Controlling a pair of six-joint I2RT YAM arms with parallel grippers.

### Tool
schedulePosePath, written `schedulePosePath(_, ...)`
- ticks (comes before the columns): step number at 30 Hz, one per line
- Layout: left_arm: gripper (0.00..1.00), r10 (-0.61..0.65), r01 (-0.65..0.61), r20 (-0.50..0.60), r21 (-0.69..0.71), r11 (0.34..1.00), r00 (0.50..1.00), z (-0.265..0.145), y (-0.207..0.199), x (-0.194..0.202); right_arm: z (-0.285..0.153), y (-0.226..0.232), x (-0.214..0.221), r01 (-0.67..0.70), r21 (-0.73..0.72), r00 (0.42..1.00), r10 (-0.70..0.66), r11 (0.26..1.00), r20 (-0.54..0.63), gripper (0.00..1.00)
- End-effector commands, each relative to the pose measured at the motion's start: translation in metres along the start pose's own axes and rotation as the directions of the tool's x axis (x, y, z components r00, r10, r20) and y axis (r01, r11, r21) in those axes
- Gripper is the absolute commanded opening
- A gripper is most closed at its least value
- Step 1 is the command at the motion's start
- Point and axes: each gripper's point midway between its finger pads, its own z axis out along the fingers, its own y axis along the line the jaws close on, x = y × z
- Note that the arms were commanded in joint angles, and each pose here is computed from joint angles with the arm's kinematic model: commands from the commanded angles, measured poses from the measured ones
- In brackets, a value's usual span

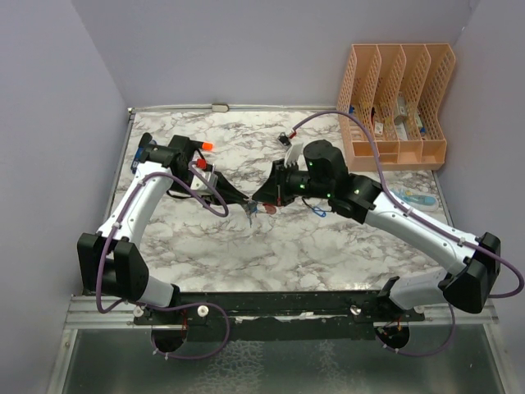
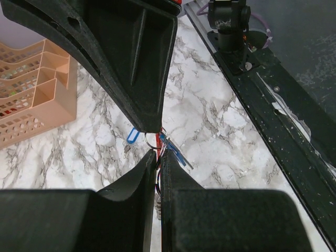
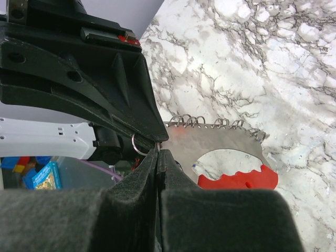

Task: Put the keys on the keyring

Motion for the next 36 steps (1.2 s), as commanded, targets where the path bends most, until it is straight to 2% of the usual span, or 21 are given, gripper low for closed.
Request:
schedulePosePath(1, 0.00, 0.024, -0.024, 0.039, 0.001, 1.000, 0.999, 0.004, -0.005, -0.011, 0.002, 0.007, -0.007, 0.017, 0.009, 1.000, -0.017, 1.000, 0.015, 0.01)
schedulePosePath(25, 0.00, 0.023, -0.023, 0.014, 0.011, 1.000, 1.000, 0.004, 0.000, 0.001, -0.012, 0.036, -0.004, -0.014, -0.070, 1.000, 0.014, 0.997, 0.009, 0.01)
schedulePosePath(36, 0.00, 0.030, -0.031, 0.021, 0.009, 0.999, 0.999, 0.004, 0.000, 0.000, -0.014, 0.046, -0.012, -0.025, -0.092, 0.999, 0.029, 0.995, 0.040, 0.01)
